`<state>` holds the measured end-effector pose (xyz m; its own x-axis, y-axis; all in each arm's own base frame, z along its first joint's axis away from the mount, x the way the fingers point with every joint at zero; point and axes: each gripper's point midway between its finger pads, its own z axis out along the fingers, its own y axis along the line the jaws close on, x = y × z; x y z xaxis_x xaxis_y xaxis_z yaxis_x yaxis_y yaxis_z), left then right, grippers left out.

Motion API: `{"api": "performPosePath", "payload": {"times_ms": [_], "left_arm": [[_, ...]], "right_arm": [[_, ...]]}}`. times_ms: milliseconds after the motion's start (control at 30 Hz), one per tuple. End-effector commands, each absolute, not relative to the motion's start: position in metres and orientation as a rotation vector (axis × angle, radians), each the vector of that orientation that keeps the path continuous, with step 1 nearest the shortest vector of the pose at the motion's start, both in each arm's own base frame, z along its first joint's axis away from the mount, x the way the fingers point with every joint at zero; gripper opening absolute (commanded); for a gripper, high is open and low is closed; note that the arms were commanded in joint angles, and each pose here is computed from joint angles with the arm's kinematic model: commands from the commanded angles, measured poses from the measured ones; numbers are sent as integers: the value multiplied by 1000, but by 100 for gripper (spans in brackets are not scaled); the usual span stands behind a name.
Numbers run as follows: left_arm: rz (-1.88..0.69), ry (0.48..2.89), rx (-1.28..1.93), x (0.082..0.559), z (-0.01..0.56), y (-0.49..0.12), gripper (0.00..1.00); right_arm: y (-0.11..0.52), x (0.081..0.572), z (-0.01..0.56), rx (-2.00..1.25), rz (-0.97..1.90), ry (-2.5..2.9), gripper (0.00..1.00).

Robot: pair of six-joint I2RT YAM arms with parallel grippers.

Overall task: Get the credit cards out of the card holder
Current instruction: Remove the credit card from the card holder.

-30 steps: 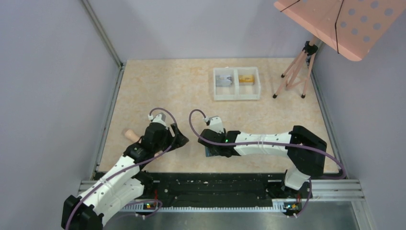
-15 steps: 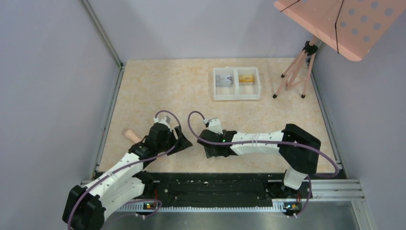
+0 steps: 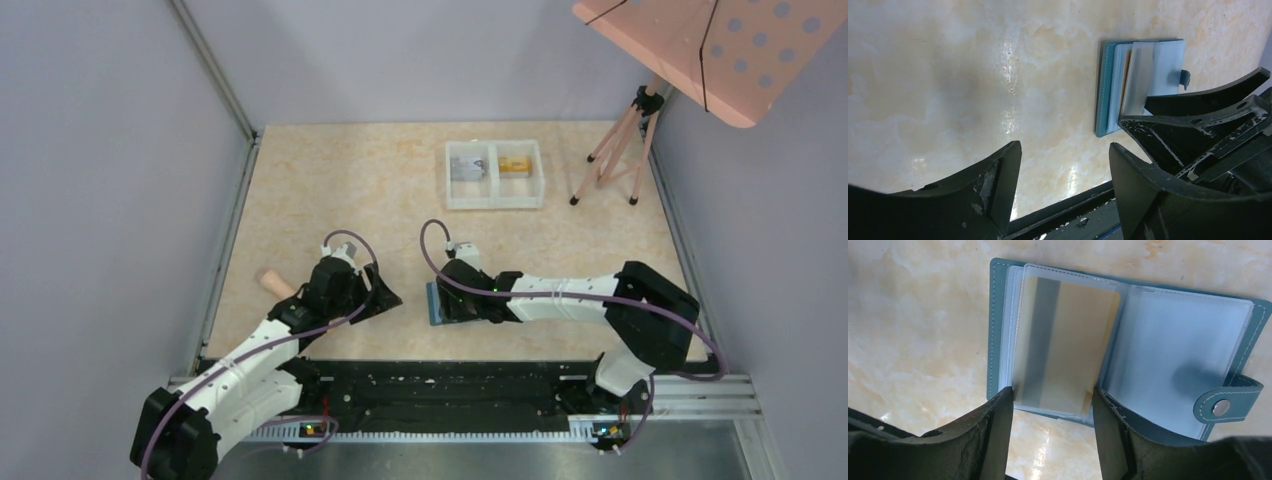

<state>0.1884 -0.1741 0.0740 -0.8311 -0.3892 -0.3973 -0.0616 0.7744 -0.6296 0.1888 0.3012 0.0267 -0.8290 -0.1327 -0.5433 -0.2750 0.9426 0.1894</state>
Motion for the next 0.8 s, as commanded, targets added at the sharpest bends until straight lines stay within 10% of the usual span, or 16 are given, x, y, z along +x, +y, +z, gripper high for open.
{"api": "performPosePath", "payload": {"times_ms": [0, 533, 767], "left_arm": [[-893, 2415, -321, 195, 82, -182, 70], [-1098, 2387, -224, 208, 104, -225, 62], [-1115, 2424, -202, 223, 102, -244, 40]], "right_arm": [[304, 184, 26, -259, 507, 2571, 44], [304, 182, 47, -217, 953, 2471, 41], [299, 181, 60, -212, 1101, 2413, 41]]}}
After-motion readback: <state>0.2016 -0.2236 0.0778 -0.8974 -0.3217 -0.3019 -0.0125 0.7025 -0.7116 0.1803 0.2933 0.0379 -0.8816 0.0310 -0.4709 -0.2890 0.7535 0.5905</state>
